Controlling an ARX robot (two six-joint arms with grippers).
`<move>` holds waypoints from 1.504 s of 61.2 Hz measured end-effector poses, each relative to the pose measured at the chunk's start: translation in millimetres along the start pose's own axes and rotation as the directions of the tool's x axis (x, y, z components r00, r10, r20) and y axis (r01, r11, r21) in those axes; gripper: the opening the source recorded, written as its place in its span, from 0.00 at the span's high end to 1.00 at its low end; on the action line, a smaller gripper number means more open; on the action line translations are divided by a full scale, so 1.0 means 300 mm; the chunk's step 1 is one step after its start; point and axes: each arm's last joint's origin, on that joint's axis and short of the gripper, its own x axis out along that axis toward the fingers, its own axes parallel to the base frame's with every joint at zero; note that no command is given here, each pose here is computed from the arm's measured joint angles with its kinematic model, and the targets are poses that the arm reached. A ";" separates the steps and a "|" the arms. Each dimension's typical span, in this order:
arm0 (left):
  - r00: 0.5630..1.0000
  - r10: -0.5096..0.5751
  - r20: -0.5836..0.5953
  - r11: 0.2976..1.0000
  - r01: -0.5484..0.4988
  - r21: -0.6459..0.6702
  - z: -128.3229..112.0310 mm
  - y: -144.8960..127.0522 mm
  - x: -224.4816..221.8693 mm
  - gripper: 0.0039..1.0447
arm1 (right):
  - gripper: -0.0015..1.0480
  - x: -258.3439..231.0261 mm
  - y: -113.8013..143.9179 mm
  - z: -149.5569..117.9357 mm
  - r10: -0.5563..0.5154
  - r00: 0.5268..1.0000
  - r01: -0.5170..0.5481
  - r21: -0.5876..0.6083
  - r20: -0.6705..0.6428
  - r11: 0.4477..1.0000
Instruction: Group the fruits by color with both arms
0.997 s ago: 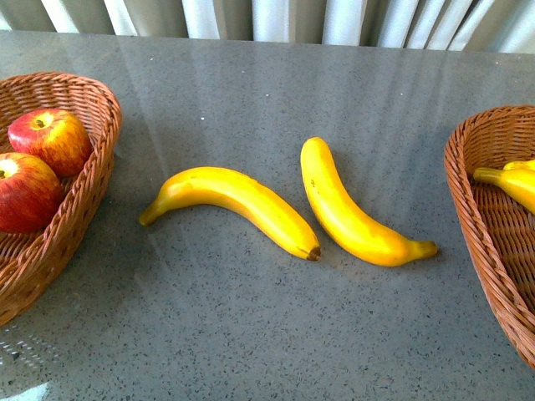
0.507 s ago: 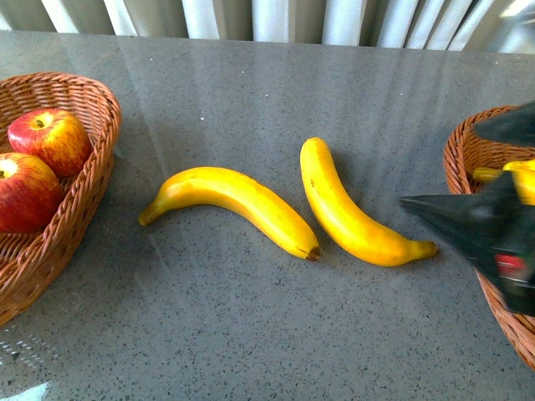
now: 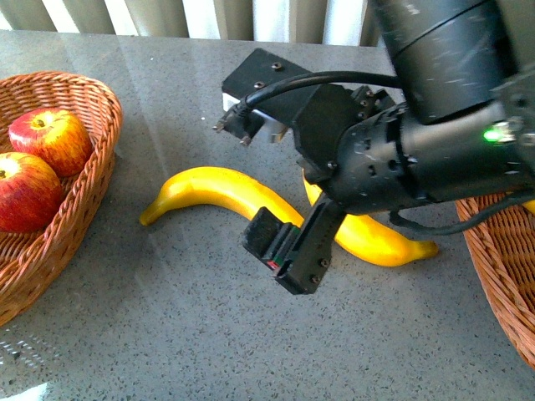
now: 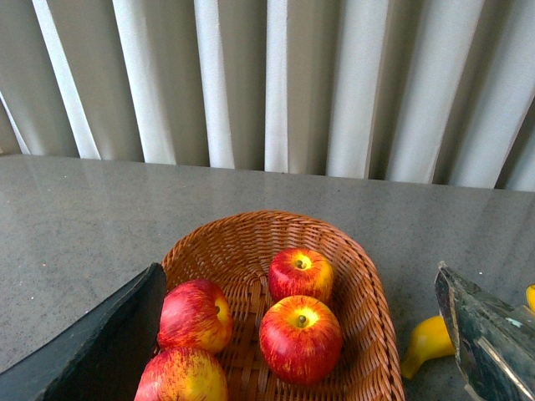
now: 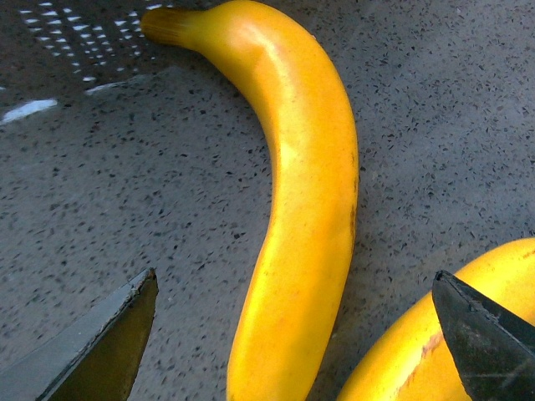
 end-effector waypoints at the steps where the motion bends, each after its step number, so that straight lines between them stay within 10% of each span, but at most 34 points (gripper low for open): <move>1: 1.000 0.000 0.000 1.000 0.000 0.000 0.000 0.000 0.000 0.09 | 0.09 0.005 -0.001 0.002 -0.001 1.000 0.001 -0.001 -0.002 1.000; 50: 1.000 0.000 0.000 1.000 0.000 0.000 0.000 0.000 0.000 0.09 | 0.09 0.181 -0.004 0.031 0.068 0.994 -0.064 0.051 -0.082 0.997; 74: 1.000 0.000 0.000 1.000 0.000 0.000 0.000 0.000 0.000 0.09 | 0.67 0.148 -0.034 0.037 -0.030 0.997 0.040 0.154 -0.065 0.987; 92: 1.000 0.000 0.000 1.000 0.000 0.000 0.000 0.000 0.000 0.09 | 0.72 -0.089 -0.140 0.080 -0.294 0.955 0.258 0.394 0.033 0.882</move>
